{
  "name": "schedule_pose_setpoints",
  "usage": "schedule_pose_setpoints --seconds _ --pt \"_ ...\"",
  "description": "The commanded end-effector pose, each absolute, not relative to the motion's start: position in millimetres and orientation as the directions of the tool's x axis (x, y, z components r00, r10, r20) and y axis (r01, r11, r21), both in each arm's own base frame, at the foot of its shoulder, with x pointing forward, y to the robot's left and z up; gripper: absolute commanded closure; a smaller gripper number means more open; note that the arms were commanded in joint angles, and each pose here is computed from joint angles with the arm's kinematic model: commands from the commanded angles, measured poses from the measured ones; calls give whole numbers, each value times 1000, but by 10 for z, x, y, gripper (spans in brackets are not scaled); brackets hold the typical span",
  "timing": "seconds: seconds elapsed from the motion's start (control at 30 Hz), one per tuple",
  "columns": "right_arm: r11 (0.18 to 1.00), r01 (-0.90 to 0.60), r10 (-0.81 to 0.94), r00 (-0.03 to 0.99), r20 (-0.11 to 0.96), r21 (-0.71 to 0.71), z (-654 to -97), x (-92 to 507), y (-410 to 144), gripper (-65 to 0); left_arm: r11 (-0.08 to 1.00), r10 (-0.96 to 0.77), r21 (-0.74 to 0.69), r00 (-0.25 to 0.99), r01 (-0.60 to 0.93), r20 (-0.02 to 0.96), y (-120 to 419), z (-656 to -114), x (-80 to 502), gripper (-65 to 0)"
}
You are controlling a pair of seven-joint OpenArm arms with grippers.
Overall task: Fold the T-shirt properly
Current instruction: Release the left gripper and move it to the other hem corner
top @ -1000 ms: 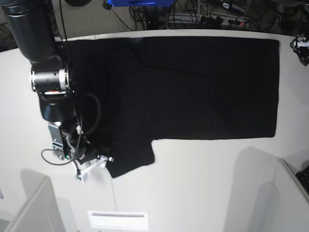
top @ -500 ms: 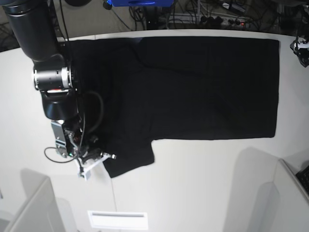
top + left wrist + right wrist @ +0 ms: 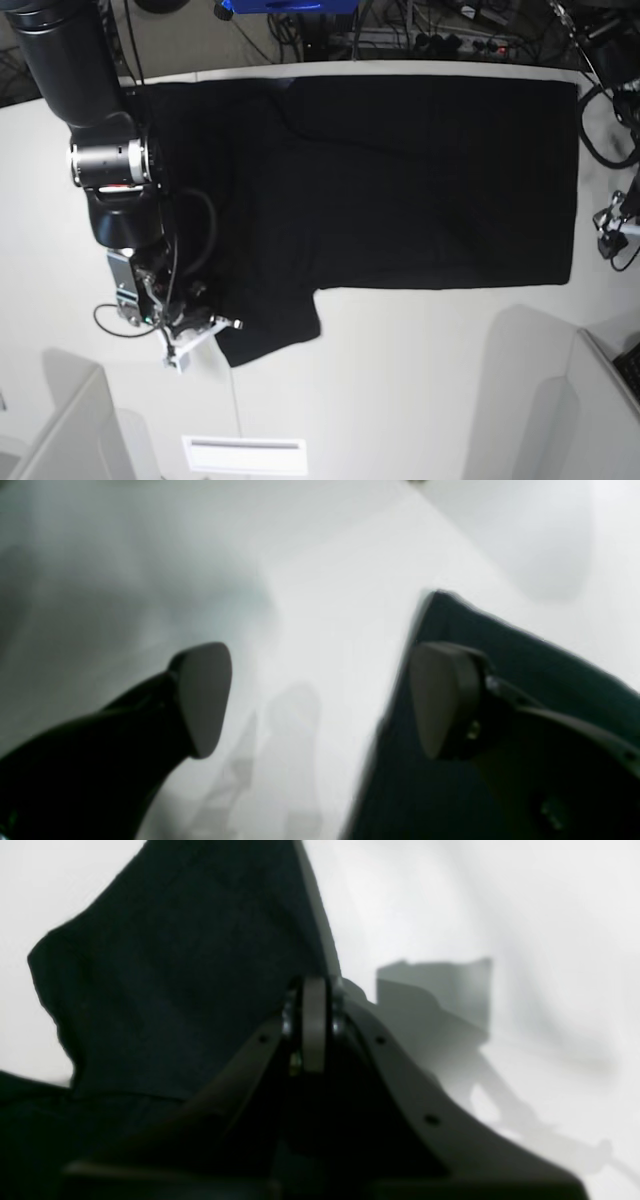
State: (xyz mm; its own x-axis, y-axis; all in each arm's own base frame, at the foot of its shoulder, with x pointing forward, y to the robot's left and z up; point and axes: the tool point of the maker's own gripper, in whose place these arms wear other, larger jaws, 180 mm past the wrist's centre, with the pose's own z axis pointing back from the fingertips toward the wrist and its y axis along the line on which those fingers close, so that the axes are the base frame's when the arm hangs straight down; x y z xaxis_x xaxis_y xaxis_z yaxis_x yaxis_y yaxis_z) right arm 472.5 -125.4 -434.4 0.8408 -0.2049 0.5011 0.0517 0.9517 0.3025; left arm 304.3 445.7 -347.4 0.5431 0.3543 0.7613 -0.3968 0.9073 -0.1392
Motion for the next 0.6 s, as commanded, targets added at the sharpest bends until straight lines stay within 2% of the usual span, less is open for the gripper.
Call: schedule_pose_setpoints --seconds 0.0,0.33,0.57 --pt "950 38 -208 819 535 310 -4149 4887 -1258 0 919 317 -117 530 -377 786 4517 -3314 3201 -538" --pt "949 39 -209 818 536 312 -4147 4890 -1257 0 954 236 -25 694 -300 680 4237 -3706 3819 -538" --pt "949 38 -210 818 536 313 -4134 4898 -1255 0 965 203 -9 721 -263 662 4046 -3864 4068 -538"
